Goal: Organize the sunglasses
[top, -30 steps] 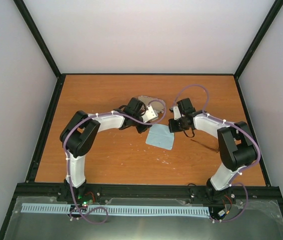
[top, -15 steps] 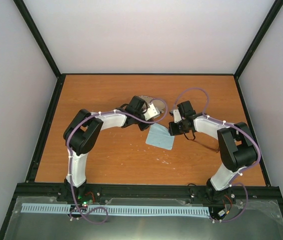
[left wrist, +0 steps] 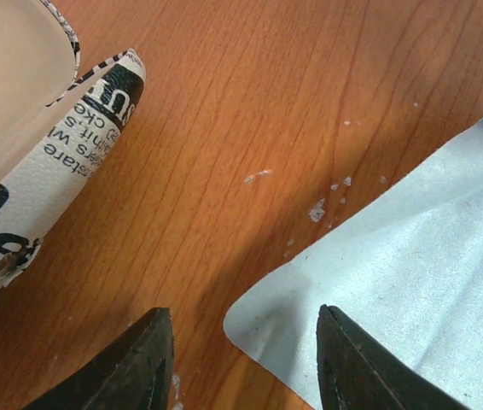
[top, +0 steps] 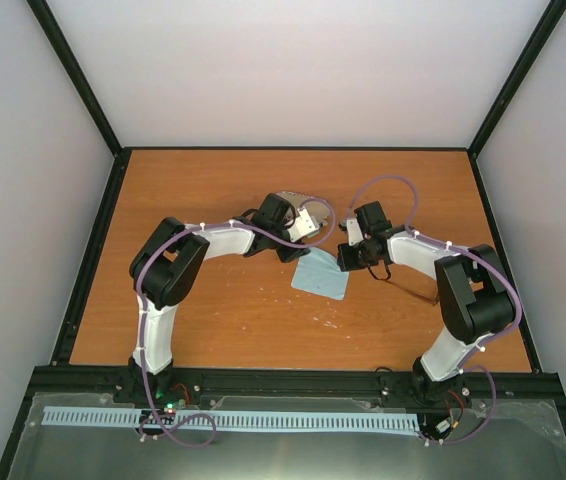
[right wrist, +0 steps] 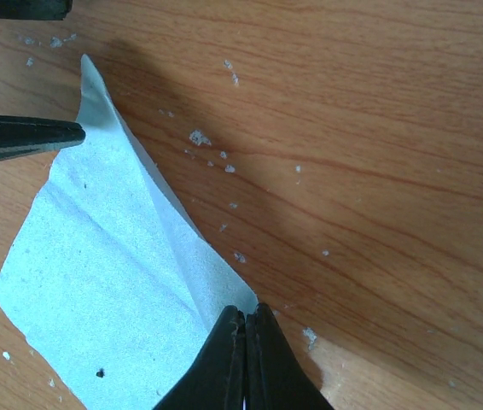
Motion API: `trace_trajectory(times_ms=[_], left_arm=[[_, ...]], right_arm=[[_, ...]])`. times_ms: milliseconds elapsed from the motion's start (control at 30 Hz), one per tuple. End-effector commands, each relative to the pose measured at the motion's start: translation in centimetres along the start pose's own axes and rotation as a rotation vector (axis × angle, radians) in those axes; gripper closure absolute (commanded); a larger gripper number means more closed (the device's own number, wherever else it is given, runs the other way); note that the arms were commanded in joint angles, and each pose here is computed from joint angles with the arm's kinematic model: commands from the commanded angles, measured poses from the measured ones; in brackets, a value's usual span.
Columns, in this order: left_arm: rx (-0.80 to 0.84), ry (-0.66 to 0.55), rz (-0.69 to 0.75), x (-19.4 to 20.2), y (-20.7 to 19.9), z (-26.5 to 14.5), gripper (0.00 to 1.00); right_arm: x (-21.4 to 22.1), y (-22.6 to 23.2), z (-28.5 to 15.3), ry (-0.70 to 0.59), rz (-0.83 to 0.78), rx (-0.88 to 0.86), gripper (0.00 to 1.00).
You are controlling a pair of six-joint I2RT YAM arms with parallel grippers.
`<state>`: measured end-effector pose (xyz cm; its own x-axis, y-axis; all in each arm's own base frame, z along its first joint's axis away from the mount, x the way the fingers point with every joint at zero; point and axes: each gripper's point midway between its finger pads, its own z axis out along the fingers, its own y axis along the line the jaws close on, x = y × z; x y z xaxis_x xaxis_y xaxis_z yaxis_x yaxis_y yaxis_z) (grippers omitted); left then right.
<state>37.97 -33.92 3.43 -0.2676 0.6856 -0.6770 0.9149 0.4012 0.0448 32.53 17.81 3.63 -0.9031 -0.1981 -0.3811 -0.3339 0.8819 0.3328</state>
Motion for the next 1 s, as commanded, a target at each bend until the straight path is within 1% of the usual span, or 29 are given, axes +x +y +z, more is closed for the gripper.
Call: trace_trajectory(times_ms=[0,133,167,400,467,667,733,900,967], left_arm=[[-0.006,-0.026,0.010,-0.9,0.6,0.1,0.53],[0.034,-0.021,0.001,-0.7,0.2,0.6,0.62],[0.045,-0.018,-0.002,-0.7,0.1,0.8,0.63],[0.074,-0.007,-0.015,-0.4,0.0,1.5,0.65],[0.076,-0.005,-0.014,-0.2,0.1,1.6,0.69],[0.081,-0.012,-0.020,-0.2,0.3,1.2,0.88],[0.085,-0.018,-0.022,-0.4,0.3,1.1,0.92],[0.085,-0.043,-0.022,-0.8,0.1,0.3,0.99],[0.088,-0.053,-0.022,-1.0,-0.1,-0.1,0.99]], right_arm=[[-0.7,0.4,-0.8,-0.030,-0.020,-0.007,0.97],[-0.7,0.5,-0.9,-0.030,-0.020,-0.005,0.97],[-0.7,0.5,-0.9,-0.030,-0.021,-0.006,0.97],[-0.6,0.5,-0.9,-0.026,-0.018,-0.006,0.97],[-0.5,0.4,-1.0,-0.026,-0.019,-0.004,0.97],[-0.6,0.5,-0.9,-0.025,-0.019,-0.005,0.97],[-0.6,0.5,-0.9,-0.025,-0.018,-0.004,0.97],[-0.6,0.4,-1.0,-0.030,-0.019,-0.003,0.97],[-0.6,0.5,-1.1,-0.034,-0.019,-0.006,0.97]])
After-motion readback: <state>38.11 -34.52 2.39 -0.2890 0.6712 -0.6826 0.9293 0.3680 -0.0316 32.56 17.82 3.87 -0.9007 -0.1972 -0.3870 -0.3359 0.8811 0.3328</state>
